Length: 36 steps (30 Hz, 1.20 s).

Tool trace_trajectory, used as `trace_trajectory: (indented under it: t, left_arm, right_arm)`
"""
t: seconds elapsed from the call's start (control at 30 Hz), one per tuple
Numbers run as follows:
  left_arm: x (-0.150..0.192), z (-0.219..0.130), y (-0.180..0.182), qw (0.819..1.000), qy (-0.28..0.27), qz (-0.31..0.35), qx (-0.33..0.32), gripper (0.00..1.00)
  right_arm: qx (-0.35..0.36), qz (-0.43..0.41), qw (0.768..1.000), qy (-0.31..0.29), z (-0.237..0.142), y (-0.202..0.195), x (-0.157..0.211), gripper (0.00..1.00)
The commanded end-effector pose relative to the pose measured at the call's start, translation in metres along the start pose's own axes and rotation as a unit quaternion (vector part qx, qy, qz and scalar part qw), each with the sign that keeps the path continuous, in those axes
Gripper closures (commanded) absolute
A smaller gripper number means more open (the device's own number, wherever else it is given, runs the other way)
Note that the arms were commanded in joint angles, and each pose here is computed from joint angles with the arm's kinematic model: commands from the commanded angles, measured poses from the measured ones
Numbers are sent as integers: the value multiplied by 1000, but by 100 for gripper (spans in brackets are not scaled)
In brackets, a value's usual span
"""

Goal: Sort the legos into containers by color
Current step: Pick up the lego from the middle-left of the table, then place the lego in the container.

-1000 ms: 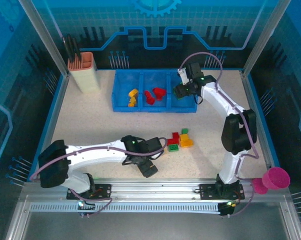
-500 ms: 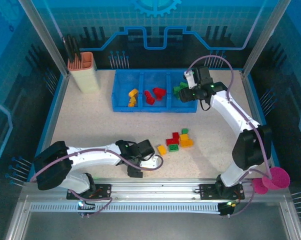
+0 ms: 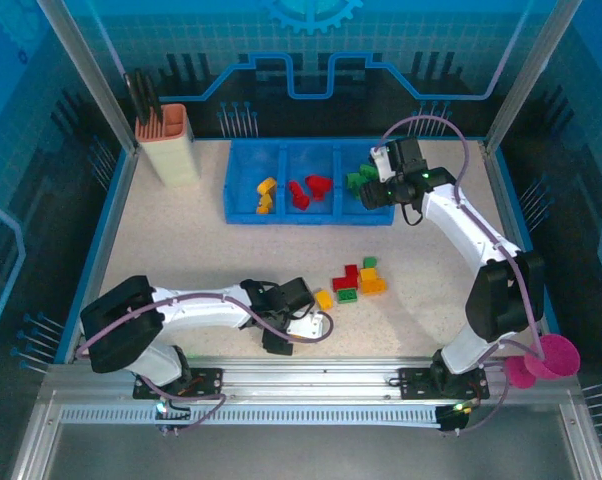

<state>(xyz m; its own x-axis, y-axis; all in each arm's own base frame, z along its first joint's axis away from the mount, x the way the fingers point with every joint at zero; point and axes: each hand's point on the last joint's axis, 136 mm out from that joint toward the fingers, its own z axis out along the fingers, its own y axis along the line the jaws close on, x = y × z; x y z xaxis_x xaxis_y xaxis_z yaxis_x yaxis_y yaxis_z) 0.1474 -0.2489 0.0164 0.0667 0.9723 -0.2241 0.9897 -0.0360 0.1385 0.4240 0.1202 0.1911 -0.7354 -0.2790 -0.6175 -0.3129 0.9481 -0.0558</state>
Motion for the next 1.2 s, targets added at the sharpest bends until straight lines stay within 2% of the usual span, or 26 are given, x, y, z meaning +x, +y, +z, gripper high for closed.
trace_trajectory:
  t: [0.0,0.33,0.47,0.53,0.63,0.77,0.9,1.03,1.17]
  left_arm:
    - [-6,2,-3,1000,0,-3,22,23]
    - [-5,17,-10,997,27,-30,59,55]
    - [-5,18,-5,998,28,-47,44,69]
    - [-11,11,4,997,12,-69,28,73]
    - [-25,-17,28,990,-56,-130,-1,77]
    - [-31,-66,82,966,-155,-190,-82,79]
    - [-15,-117,152,933,-197,-243,-179,80]
    - [22,-157,228,888,-218,-330,-234,80]
    - [65,-172,302,833,-218,-434,-267,83]
  right_arm:
    - [4,10,1000,-11,-7,-8,-6,28]
    - [10,8,1000,-10,-11,-12,-4,28]
    - [12,16,1000,-10,-23,-13,0,27]
    - [-5,25,1000,-11,-29,-6,6,27]
    - [-30,38,999,-4,-34,7,22,27]
    - [-49,25,998,19,-33,32,48,27]
    - [-65,-6,998,9,-34,64,66,27]
    - [-100,-21,994,35,-31,102,86,27]
    - [-129,-49,988,75,-29,141,108,27]
